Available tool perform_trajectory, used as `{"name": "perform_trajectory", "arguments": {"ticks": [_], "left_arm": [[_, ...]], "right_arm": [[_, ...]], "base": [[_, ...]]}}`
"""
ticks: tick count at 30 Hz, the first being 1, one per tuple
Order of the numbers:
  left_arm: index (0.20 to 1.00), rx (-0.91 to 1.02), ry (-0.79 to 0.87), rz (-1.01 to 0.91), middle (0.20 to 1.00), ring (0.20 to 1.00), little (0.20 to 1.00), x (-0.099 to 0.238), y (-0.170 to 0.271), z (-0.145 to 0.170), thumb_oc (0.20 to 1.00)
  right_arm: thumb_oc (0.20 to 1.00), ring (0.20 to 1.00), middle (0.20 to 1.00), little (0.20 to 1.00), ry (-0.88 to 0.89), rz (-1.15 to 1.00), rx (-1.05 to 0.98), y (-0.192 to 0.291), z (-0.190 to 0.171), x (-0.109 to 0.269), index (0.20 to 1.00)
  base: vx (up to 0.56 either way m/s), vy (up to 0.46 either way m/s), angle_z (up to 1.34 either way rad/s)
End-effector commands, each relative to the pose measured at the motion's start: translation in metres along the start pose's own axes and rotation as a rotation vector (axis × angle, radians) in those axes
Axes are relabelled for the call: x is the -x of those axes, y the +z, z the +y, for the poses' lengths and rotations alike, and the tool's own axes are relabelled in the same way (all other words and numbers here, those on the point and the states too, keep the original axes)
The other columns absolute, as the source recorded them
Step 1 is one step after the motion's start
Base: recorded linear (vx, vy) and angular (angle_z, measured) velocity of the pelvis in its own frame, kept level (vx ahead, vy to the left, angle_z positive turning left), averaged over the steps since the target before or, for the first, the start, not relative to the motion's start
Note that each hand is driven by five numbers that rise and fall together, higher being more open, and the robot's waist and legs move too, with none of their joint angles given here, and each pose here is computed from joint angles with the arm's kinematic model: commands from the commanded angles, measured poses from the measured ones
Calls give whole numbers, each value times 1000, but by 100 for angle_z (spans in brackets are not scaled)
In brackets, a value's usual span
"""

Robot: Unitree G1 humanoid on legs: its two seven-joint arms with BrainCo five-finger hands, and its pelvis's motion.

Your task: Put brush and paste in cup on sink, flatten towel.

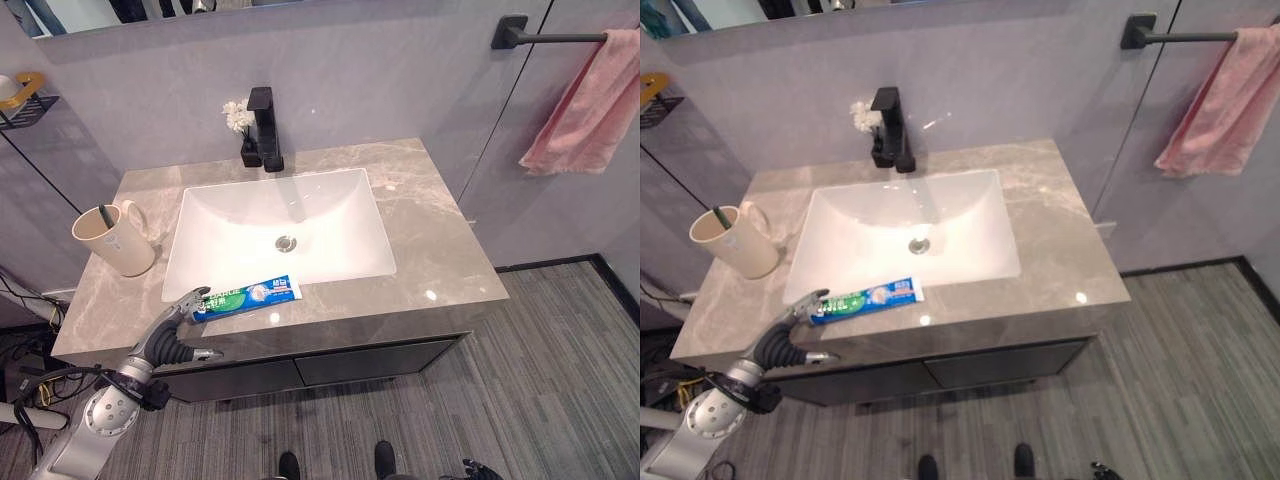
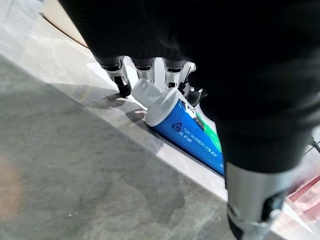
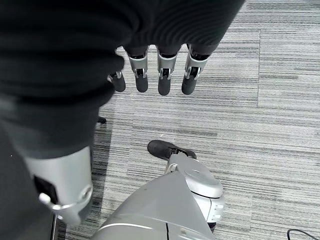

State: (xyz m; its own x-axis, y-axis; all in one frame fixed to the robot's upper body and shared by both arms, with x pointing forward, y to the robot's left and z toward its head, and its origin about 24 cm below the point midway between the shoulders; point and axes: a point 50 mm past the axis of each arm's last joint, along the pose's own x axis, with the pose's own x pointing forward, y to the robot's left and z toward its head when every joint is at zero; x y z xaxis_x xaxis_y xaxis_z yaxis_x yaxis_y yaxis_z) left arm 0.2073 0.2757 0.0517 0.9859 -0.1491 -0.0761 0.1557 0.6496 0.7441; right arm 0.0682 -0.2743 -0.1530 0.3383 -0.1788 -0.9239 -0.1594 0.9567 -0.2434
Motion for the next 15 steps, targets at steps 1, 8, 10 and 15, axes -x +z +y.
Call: {"name": "perform_trajectory", "arguments": {"ticks": [1,8,10,15], "left_arm": [[1000,-2,49,-55,1000,1000,1000,-11,10,16,1000],[1000,23,17,-57,1000,1000,1000,-11,10,9,1000],[944,30,9,-51,944,944,944,-10,9,7,944],[787,59,3,-46,787,787,787,-10,9,4,787]], "right_arm": [[1000,1000,1000,1000,-13,-30,-41,15,-1,-3,1000],[1000,1000,1000,1000,-16,-27,-44,14,-1,-3,1000],[1000,1000,1000,1000,-18,-25,-42,14,-1,-3,1000],[1000,1000,1000,1000,-19,-27,-43,15,-1,-3,1000]], "base": [[0,0,0],[0,0,0],[0,0,0],[0,0,0]]}}
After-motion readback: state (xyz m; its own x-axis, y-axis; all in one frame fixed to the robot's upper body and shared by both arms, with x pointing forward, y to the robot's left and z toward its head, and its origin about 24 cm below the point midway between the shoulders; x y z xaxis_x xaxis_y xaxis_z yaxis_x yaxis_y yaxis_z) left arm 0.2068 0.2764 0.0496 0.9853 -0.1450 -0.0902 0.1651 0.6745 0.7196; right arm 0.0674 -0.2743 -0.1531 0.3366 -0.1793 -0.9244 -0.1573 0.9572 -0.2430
